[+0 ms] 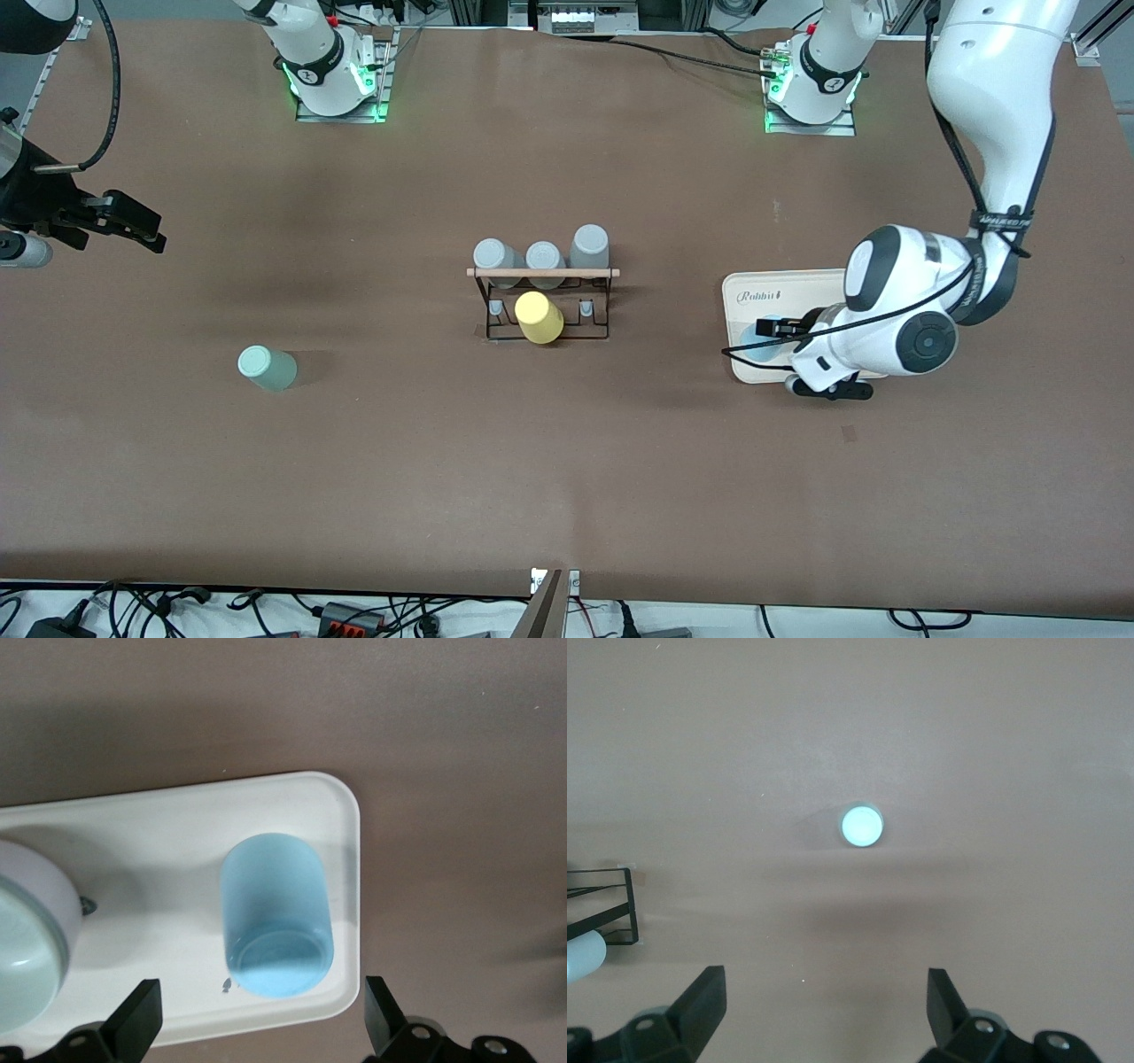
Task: Hang scattered cups on rack with three cups
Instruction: 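Reach the left gripper to the light blue cup on the tray and grasp it, then lift the blue cup with the left gripper and carry it to the rack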
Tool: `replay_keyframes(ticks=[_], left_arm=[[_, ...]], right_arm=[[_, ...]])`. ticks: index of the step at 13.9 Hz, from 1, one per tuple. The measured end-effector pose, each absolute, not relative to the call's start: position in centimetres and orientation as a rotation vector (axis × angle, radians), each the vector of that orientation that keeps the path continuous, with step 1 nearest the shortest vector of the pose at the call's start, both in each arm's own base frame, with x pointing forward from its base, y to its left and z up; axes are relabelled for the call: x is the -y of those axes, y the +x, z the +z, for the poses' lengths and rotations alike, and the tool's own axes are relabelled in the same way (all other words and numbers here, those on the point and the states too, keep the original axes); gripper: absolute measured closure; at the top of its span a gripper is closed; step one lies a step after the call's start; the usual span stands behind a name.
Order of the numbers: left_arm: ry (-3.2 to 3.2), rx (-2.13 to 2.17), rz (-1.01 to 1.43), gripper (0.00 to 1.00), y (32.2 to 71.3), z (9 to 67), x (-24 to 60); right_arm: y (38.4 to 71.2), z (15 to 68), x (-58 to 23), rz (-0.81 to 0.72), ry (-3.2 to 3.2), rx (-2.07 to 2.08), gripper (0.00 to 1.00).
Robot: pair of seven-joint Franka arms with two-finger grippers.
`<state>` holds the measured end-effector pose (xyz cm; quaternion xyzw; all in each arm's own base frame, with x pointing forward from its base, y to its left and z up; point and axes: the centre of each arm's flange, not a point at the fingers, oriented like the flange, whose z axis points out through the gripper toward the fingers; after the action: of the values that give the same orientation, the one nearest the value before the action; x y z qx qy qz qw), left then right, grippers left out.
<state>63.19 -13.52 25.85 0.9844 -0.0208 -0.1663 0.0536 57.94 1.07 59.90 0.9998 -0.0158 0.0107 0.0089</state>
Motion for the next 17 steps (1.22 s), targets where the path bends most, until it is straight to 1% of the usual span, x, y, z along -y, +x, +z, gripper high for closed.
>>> replay_keyframes(ticks=[6, 12, 13, 15, 16, 17], left_arm=[[2.989, 0.078, -0.503, 0.0, 63.1, 23.0, 14.5], [3.0, 0.089, -0.545, 0.0, 62.3, 21.7, 14.2], [3.0, 0.089, -0.547, 0.07, 62.3, 21.6, 14.2], [3.0, 0.089, -0.548, 0.29, 62.3, 21.5, 14.2], [3.0, 0.089, -0.544, 0.33, 62.4, 21.7, 14.2], [3.0, 0.09, -0.542, 0.33, 62.4, 21.7, 14.3]], right_arm=[[57.9, 59.9, -1.1, 0.033, 3.123, 0.048, 0.0], [57.9, 59.9, -1.1, 0.033, 3.123, 0.048, 0.0], [57.9, 59.9, -1.1, 0.033, 3.123, 0.048, 0.0], [57.9, 59.9, -1.1, 0.033, 3.123, 0.048, 0.0], [57.9, 59.9, -1.1, 0.033, 3.123, 0.048, 0.0], [57.9, 59.9, -1.2, 0.033, 3.123, 0.047, 0.0]])
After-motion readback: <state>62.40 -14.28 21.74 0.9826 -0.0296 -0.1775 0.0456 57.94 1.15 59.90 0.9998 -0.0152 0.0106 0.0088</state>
